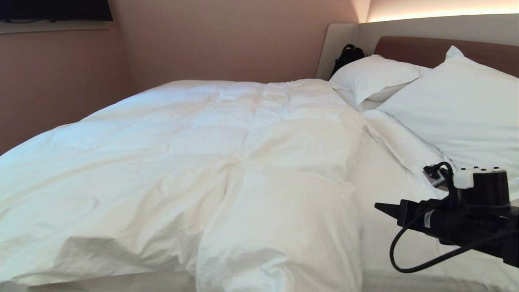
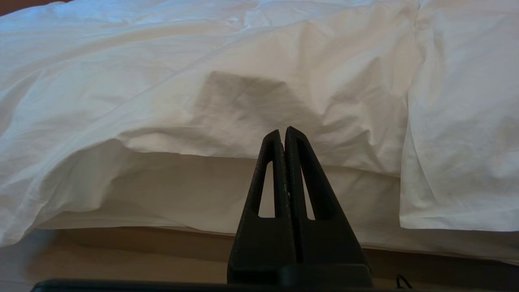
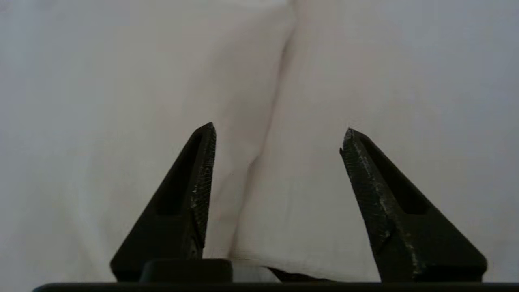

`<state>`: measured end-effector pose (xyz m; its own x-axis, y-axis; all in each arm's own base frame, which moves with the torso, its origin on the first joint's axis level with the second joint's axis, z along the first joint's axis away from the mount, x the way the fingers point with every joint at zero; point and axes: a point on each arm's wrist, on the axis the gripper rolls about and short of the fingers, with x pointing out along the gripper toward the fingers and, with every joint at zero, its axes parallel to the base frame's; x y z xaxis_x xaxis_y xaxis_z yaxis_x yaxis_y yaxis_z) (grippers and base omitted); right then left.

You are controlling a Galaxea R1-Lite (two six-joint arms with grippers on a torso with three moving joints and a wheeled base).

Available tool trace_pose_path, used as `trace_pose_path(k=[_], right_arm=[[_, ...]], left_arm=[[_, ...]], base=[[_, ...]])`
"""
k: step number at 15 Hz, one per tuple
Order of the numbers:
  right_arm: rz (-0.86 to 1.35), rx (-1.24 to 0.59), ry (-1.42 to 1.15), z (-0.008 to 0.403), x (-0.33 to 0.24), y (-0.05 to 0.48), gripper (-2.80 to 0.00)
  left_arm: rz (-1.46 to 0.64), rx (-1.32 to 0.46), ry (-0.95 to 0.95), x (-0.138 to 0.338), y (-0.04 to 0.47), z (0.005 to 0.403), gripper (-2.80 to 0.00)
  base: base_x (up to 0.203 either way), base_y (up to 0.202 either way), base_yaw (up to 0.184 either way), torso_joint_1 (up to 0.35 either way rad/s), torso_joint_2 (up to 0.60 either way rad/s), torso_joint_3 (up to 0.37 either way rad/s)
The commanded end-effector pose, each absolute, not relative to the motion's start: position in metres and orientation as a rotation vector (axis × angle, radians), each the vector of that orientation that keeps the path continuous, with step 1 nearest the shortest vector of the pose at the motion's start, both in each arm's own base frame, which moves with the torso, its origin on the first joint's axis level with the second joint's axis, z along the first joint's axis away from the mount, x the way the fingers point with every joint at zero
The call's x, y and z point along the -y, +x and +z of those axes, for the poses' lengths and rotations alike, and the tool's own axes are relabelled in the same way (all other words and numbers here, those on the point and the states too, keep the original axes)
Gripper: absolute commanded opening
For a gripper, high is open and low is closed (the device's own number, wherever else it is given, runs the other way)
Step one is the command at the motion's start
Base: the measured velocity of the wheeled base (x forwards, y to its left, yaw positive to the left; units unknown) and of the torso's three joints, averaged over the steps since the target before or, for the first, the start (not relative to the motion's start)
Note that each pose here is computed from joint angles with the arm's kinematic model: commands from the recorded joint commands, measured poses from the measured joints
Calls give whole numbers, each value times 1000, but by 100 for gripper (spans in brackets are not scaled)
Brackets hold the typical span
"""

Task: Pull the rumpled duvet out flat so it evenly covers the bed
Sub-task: Flatten the corners of the folded blanket

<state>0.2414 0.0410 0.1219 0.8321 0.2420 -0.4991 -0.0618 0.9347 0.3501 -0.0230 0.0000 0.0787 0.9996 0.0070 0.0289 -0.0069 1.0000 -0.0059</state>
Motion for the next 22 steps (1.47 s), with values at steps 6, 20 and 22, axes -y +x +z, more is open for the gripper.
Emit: trace_pose_path(k=[6, 20, 22], right_arm=[[338, -573, 297, 128, -76, 210, 0], [416, -654, 285, 114, -100, 207, 0], [415, -659, 283, 113, -101, 208, 0]], left_arm=[[8, 29, -6, 0, -23, 79, -280], [8, 29, -6, 0, -23, 79, -280], [8, 29, -6, 0, -23, 79, -280]], base=[[0, 0, 0, 0, 0, 0], [0, 0, 0, 0, 0, 0], [0, 0, 0, 0, 0, 0]])
